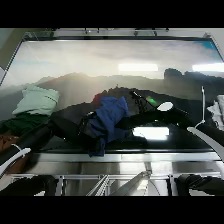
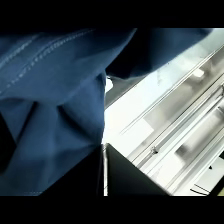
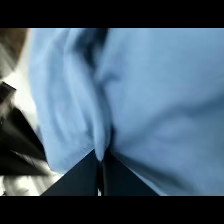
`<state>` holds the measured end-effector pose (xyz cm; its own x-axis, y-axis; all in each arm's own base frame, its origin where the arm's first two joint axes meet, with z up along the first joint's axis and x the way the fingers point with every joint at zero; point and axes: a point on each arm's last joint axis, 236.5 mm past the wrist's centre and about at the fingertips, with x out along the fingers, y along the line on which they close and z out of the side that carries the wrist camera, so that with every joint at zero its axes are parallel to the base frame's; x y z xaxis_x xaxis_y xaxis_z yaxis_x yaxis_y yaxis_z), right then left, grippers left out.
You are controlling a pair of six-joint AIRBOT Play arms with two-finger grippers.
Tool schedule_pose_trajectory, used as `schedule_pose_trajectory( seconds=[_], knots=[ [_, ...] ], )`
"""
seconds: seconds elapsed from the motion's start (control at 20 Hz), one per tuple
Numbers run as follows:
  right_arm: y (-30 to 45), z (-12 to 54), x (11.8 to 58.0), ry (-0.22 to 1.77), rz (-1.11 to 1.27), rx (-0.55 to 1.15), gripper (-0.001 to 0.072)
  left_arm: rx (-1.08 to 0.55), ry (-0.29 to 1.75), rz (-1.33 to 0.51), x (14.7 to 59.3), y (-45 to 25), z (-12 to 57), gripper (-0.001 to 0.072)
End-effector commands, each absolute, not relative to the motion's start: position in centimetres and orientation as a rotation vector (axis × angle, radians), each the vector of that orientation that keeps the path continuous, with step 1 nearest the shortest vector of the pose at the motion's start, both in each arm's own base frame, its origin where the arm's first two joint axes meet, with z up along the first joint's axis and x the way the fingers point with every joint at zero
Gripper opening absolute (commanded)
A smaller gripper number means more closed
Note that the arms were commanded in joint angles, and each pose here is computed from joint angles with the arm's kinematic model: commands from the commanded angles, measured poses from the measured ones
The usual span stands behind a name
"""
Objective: Fold the shirts.
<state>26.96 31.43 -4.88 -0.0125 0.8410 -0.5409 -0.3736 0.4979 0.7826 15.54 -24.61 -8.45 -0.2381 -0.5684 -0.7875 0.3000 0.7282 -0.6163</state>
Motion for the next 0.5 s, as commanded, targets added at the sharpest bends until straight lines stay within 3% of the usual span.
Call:
schedule_pose_trajectory(
  seconds=[0.0,0.15,0.25,0.35,0.45],
  knots=[
    [33.1,-1.3,26.0,1.182,1.155,0.573,0.0021,-0.199,1.563,-0.809,16.4,-25.2,-8.9,0.0006],
    [32.9,6.8,26.9,1.002,1.268,0.687,0.0021,-0.237,1.426,-0.801,20.3,-25.4,-5.6,0.0006],
    [31.2,16.1,28.0,0.727,1.364,0.733,0.0021,-0.273,1.254,-0.801,24.2,-24.8,-0.2,0.0007],
    [28.6,27.2,27.6,0.371,1.44,0.689,0.0021,-0.303,1.045,-0.777,27.9,-23.1,6.7,0.0008],
    [26.6,35.2,26.3,0.144,1.432,0.577,0.0021,-0.31,0.843,-0.739,30.4,-20.7,13.8,0.0008]
  ],
)
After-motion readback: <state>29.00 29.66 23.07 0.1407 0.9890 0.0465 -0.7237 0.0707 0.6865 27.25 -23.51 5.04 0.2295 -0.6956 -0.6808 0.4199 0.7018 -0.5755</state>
